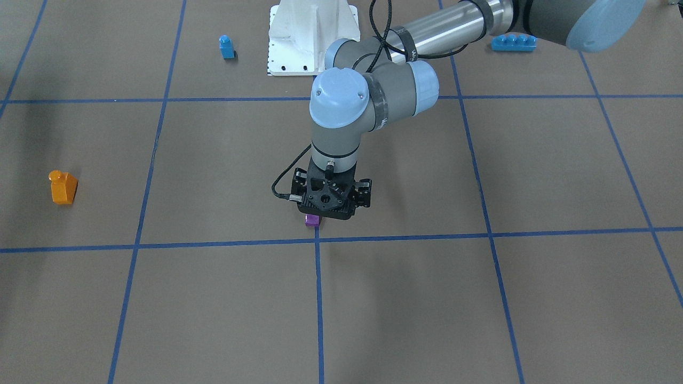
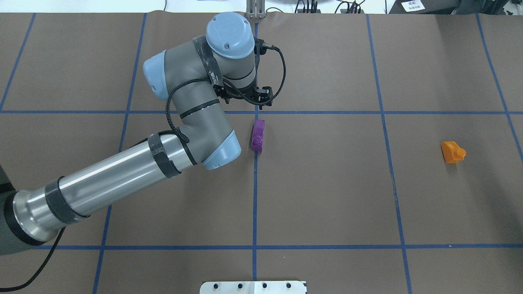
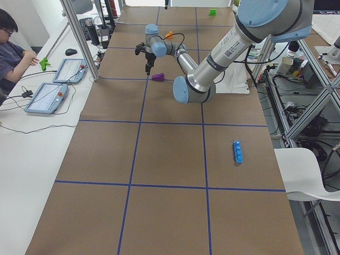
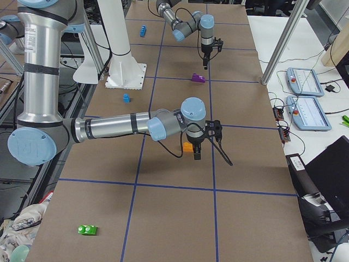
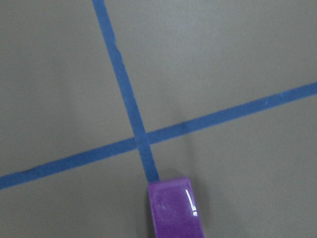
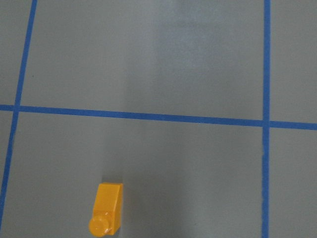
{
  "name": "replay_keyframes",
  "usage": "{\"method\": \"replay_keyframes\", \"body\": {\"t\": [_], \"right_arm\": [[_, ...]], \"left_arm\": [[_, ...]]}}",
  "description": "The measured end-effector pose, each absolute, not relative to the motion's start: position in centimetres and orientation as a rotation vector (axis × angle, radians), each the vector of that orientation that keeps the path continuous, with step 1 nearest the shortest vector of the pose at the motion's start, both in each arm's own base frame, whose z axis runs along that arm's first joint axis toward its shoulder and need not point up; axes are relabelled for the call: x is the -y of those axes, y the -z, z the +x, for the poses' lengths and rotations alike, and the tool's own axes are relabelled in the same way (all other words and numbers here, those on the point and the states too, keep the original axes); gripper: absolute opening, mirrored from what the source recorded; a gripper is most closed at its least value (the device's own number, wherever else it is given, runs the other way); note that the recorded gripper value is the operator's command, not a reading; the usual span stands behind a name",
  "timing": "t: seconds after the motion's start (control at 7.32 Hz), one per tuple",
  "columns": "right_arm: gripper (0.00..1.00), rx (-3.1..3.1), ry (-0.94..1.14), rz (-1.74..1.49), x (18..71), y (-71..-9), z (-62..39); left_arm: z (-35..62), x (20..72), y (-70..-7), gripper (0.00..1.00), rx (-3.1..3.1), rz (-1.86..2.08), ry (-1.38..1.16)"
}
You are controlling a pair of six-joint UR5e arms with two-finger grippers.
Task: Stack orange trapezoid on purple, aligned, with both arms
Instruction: 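Raise the left gripper off the purple block while the right grasps the orange block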
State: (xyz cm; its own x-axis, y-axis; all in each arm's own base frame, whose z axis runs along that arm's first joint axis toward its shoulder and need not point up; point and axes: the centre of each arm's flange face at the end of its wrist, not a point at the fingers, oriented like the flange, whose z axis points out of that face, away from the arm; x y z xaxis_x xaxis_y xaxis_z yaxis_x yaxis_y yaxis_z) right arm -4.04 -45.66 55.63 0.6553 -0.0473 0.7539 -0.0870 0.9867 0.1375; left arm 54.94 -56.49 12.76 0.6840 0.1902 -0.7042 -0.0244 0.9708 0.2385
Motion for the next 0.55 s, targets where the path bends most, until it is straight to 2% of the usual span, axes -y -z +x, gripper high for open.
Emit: {"method": "replay_keyframes", "body": {"t": [0.55], "right_arm": [[1.0,0.797,-0.033,0.167,42.2,-55.8,-19.3]], "left_arm": [[48.7,57.0,-10.8,1.0,-0.771,0.228,-0.124]]}}
